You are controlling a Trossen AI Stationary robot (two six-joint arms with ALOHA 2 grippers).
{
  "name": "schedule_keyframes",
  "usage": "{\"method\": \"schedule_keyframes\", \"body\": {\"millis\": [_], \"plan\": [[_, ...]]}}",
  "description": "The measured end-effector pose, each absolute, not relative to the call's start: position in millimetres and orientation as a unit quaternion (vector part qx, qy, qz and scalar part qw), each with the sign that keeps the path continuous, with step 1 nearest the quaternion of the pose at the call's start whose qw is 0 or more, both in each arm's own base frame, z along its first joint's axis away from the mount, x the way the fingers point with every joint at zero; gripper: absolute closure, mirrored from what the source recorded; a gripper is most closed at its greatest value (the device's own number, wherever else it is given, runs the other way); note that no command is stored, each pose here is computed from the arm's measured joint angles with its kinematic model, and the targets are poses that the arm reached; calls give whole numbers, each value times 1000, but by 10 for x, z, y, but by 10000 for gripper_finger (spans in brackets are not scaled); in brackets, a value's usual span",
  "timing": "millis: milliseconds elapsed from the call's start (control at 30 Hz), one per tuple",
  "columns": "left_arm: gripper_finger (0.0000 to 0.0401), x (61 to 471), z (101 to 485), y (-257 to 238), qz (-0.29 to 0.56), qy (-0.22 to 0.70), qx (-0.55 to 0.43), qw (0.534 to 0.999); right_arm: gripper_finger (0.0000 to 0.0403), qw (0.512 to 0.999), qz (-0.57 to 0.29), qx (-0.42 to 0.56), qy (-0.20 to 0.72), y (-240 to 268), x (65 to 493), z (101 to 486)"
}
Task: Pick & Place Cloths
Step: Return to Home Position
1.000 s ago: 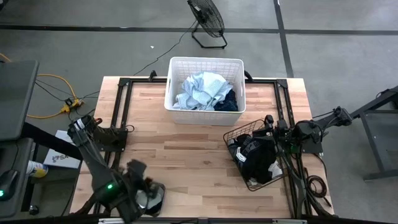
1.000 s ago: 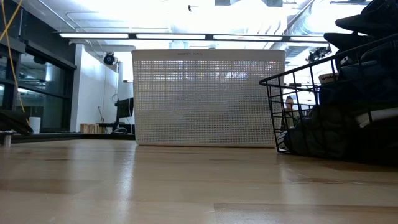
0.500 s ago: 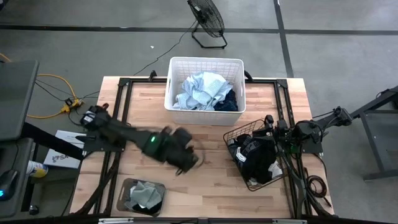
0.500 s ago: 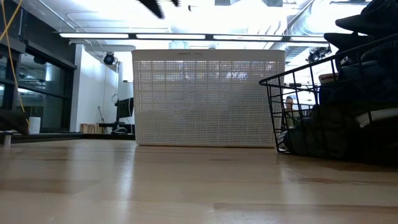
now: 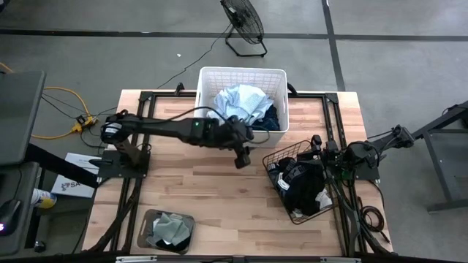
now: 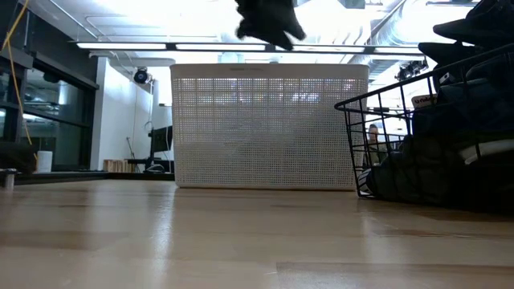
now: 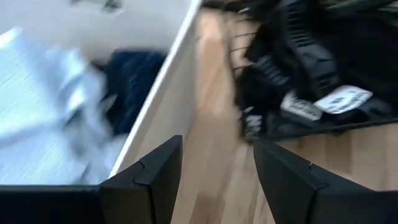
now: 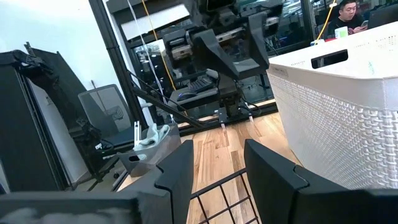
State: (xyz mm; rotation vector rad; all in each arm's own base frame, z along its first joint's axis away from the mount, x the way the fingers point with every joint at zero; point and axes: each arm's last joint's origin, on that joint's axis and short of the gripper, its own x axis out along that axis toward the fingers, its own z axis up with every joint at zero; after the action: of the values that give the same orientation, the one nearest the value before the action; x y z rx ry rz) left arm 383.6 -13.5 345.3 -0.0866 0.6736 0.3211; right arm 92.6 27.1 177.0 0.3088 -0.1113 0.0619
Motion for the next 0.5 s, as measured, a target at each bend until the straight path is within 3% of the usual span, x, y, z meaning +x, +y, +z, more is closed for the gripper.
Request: {"method": "schedule_keyframes", "body": {"millis": [200, 500], "plan": [[208, 3942, 3303, 60, 39, 237, 18, 971, 269, 986, 31, 154, -56, 271, 926, 1771], [208, 3536, 3028, 102, 23, 76, 85, 993, 269, 987, 31, 150, -44, 275, 933, 1750]]}}
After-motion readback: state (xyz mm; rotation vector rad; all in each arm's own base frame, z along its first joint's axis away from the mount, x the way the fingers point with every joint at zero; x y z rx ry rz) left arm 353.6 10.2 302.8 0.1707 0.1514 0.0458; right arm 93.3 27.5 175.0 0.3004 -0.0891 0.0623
